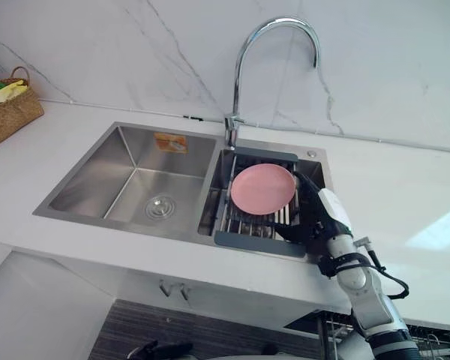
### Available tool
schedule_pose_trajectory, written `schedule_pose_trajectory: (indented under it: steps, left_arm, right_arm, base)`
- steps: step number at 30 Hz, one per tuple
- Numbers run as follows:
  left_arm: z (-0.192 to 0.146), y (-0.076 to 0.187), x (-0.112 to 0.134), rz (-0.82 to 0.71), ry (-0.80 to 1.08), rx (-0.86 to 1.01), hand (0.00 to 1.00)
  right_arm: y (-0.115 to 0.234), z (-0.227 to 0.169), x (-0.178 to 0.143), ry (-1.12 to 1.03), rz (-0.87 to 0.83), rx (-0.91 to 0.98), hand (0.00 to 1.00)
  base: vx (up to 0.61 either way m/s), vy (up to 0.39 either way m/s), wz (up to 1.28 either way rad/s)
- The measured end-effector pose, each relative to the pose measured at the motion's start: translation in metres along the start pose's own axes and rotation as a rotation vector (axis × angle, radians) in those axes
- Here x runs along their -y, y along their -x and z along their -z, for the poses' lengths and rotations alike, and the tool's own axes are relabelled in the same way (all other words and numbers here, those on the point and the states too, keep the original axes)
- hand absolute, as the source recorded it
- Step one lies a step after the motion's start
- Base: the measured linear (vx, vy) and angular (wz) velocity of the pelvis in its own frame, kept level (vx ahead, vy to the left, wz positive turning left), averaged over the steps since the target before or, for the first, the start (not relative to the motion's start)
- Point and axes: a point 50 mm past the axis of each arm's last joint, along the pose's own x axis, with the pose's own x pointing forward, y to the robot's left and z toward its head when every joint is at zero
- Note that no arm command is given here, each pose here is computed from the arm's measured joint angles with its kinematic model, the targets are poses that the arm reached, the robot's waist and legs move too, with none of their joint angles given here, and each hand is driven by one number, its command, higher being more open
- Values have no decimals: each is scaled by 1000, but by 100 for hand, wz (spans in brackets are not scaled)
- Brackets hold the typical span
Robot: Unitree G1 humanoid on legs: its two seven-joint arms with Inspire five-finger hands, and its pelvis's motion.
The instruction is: Walk over to the sink, pick up the cup, carry it to the dishwasher, place the cup inside the dishwasher, then close the dishwasher door
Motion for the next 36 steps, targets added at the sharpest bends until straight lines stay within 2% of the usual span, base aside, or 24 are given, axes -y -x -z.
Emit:
schedule_pose_trajectory:
  steps: [15, 36]
  left_arm:
    - [0, 0, -1, 0, 0, 0, 100]
    - [-4, 1, -2, 14, -21, 3, 100]
  right_arm:
    - [-13, 0, -9, 220, 32, -3, 100]
    - [-44, -1, -9, 302, 7, -38, 100]
  base:
    - [2, 3, 3]
    - [3, 6, 2]
